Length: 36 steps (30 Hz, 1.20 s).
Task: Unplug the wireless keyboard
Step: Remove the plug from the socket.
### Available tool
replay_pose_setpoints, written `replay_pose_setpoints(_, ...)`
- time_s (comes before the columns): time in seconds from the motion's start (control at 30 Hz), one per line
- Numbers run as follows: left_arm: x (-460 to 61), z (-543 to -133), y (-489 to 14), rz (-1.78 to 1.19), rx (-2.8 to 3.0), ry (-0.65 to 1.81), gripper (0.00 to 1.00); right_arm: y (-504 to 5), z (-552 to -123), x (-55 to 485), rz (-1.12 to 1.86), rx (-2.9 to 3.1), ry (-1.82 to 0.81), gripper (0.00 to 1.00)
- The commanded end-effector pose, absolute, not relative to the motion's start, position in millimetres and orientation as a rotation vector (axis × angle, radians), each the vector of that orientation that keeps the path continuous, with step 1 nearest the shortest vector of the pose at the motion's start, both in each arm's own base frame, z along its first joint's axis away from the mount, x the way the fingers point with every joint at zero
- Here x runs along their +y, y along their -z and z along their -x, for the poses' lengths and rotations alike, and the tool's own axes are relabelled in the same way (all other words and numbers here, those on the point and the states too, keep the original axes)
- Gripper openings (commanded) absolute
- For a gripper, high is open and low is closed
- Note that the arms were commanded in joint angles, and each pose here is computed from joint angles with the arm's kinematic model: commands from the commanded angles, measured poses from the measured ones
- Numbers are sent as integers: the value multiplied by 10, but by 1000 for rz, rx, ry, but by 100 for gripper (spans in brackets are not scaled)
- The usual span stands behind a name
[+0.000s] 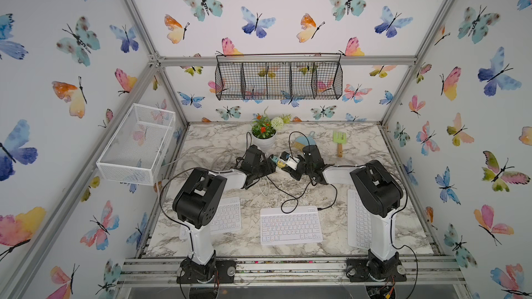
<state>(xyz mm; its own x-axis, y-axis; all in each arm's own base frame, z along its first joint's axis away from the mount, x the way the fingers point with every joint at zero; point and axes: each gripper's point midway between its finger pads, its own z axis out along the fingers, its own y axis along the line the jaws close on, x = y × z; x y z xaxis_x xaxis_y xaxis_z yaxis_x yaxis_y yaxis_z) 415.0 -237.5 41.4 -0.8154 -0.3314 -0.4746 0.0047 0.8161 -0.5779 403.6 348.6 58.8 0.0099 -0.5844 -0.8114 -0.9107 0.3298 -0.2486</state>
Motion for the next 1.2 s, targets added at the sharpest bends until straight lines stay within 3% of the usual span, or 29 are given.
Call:
replay_pose_setpoints(0.0, -2218, -3955, -64, 270, 2544, 682, 68, -1202, -4009, 3710, 1310, 1530, -639, 18)
replay_pose_setpoints(0.23, -2196, -3909, -29, 274, 2551, 678, 68, -1124, -3854, 3780, 1327, 1584, -925, 18)
replay_pose_setpoints(0.6, -2106, -3815, 237, 296, 2660, 569, 67, -1275, -3843, 3765, 1178, 1568, -1087, 16)
replay_pose_setpoints(1.0, -2061, -3662, 551, 278, 2779, 481, 67, -1123, -3737, 3808, 1249, 1430, -607, 15)
replay_pose_setpoints(1.17, -2053, -3648, 566, 273, 2795, 467, 67, -1102, -3700, 3799, 1246, 1422, -599, 15)
